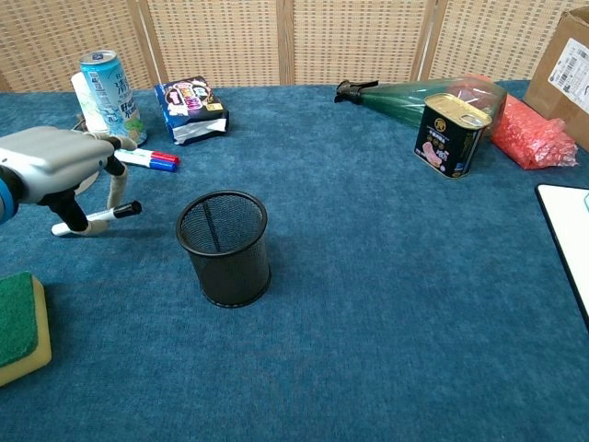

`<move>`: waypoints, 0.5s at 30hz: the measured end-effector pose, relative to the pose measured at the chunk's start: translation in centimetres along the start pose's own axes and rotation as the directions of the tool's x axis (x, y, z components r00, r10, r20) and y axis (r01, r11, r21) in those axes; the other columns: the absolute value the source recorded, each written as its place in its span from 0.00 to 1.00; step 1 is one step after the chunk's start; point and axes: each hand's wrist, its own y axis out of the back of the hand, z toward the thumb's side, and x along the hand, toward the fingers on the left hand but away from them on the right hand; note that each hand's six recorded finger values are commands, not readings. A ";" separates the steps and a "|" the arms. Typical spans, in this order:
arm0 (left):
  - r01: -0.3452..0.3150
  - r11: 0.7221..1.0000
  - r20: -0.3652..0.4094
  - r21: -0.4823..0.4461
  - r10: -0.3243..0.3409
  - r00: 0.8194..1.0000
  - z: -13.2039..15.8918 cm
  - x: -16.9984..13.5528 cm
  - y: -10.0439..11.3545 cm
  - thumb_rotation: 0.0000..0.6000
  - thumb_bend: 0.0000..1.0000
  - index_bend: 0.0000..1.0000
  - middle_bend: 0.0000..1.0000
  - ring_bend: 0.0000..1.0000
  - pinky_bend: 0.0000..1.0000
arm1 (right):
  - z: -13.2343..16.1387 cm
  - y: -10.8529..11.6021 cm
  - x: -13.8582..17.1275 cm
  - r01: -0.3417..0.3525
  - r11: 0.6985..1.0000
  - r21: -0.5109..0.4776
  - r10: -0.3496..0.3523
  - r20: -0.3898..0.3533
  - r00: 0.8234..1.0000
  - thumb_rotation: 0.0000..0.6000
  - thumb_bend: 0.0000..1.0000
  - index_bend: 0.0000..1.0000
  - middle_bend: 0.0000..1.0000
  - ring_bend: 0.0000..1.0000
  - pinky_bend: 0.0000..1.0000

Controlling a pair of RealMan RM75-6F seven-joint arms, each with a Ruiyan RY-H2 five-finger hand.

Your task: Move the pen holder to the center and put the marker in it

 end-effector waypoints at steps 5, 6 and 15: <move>-0.015 1.000 0.010 -0.021 0.015 1.000 0.0 -0.4 0.6 1.00 0.38 0.56 0.00 0.00 0.12 | 0.0 0.0 0.0 -0.001 1.000 0.001 0.001 0.000 1.000 1.00 0.00 0.01 0.08 0.18 0.31; -0.017 1.000 0.013 -0.026 0.017 1.000 0.0 -0.5 0.7 1.00 0.38 0.56 0.00 0.00 0.12 | 0.0 0.0 0.0 -0.001 1.000 0.001 0.001 0.000 1.000 1.00 0.00 0.01 0.08 0.18 0.31; -0.053 0.995 0.052 -0.085 0.057 0.997 0.2 -1.5 2.2 1.00 0.38 0.56 0.00 0.00 0.12 | 0.1 -0.2 0.0 -0.006 1.000 0.004 0.006 -0.002 1.000 1.00 0.00 0.01 0.08 0.18 0.31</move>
